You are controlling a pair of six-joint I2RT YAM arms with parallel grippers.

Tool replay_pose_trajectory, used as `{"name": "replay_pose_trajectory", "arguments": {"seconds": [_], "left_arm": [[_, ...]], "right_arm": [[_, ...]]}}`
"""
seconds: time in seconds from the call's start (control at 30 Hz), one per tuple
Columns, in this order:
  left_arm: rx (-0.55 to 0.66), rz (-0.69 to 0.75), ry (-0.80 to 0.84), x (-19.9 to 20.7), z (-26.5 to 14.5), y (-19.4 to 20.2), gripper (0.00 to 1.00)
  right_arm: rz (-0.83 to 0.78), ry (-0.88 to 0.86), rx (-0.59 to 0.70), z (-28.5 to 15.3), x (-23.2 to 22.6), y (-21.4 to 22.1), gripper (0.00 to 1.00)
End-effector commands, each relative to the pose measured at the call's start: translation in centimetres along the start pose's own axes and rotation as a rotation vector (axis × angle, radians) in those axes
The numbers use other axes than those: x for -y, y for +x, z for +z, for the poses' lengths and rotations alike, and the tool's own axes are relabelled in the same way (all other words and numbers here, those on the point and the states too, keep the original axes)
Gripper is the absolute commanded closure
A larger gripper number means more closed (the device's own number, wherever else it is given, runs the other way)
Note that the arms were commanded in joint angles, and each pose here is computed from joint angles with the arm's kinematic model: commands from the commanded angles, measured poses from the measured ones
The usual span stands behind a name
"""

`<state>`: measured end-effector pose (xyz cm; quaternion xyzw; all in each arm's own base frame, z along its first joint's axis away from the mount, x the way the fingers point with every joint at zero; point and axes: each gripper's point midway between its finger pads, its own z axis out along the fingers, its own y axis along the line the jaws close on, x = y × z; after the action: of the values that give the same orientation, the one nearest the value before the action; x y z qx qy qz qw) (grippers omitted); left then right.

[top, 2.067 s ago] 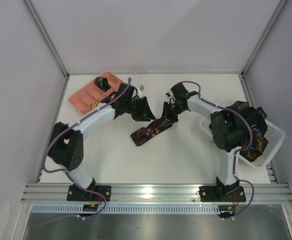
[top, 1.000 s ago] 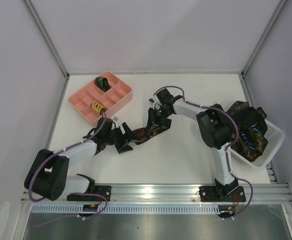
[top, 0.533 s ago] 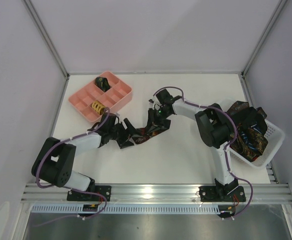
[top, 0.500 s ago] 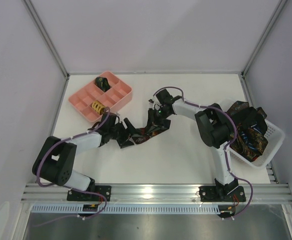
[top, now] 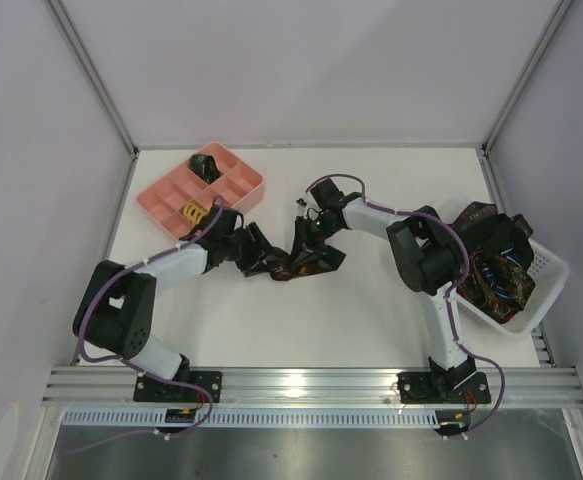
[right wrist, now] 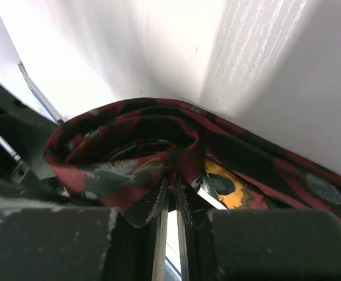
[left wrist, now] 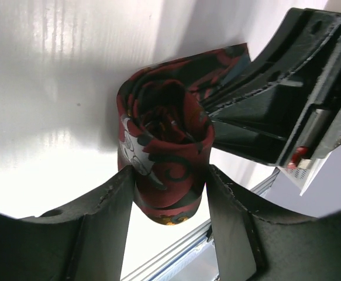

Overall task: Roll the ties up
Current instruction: Roll the tie

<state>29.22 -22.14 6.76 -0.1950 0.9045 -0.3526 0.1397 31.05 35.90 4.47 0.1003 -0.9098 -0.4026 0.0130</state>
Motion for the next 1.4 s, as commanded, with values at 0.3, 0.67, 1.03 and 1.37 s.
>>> {"name": "replay_pose_trajectory", "arguments": {"seconds": [0.3, 0.67, 1.03, 1.37], "left_arm": [[-0.071, 0.098, 0.039, 4.5, 1.2, 0.6, 0.44], [-0.077, 0.109, 0.007, 5.6, 3.1, -0.1, 0.43], [-0.094, 0.106, 0.014, 7.3, 3.7, -0.4, 0.42], [-0.114, 0.106, 0.059, 9.9, 4.7, -0.6, 0.41]], "right_arm": [[0.061, -0.005, 0.044, 0.4, -0.6, -0.7, 0.85], [0.131, 0.064, 0.137, -3.0, 2.2, -1.9, 0.83], [0.162, 0.124, 0.207, -6.3, 4.0, -3.5, 0.81], [0.182, 0.18, 0.273, -10.3, 6.5, -4.2, 0.81]]}}
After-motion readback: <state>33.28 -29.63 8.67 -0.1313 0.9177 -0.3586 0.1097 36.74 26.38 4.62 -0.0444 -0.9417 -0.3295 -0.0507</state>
